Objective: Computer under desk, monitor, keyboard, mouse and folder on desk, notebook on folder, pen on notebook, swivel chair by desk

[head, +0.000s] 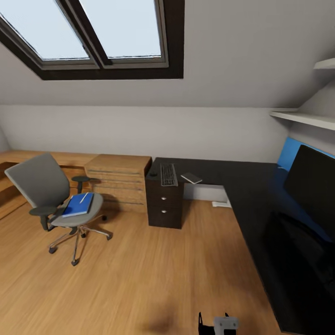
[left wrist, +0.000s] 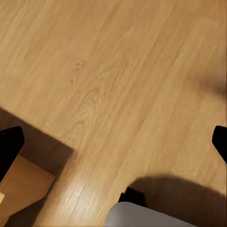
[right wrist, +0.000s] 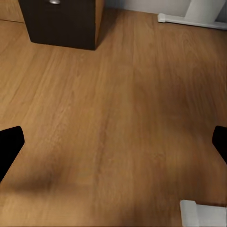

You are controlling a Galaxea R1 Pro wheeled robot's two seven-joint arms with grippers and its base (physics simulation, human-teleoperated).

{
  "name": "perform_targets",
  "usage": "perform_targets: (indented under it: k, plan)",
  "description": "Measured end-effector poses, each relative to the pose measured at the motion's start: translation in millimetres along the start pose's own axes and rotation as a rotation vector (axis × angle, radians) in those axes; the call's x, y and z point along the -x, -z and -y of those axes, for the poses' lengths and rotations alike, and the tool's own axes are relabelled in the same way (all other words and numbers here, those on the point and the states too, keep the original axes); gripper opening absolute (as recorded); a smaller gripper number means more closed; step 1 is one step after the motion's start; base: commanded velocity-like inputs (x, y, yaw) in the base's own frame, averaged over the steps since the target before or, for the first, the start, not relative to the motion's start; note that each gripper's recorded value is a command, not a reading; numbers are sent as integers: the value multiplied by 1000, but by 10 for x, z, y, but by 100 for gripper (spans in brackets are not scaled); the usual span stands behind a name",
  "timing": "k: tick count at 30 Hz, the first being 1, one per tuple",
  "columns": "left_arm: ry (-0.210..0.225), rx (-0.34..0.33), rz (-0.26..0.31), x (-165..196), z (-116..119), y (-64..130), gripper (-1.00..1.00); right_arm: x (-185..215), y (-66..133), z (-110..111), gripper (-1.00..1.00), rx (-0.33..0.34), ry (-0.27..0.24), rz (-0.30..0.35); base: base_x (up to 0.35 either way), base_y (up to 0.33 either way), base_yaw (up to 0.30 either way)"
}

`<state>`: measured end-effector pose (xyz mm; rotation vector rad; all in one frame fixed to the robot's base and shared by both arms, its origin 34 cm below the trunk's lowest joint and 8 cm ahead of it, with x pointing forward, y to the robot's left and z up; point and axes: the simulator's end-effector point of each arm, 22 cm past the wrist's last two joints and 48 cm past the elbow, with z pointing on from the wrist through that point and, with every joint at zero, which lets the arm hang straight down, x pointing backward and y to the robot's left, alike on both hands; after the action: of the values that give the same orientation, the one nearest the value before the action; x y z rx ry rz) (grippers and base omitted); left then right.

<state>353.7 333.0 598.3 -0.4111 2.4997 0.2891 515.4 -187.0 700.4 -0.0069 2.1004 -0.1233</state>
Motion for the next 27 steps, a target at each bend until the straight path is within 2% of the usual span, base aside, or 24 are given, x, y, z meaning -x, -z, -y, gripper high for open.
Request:
perform_targets:
  k: [16, 27]
  plan:
    - [15, -6, 12, 56, 28, 3, 100, 22, 14, 3, 100, 1, 2, 5, 294, 198, -165]
    - [9, -9, 9, 53, 37, 3, 100, 0, 20, 6, 100, 0, 3, -1, 303, 172, -16]
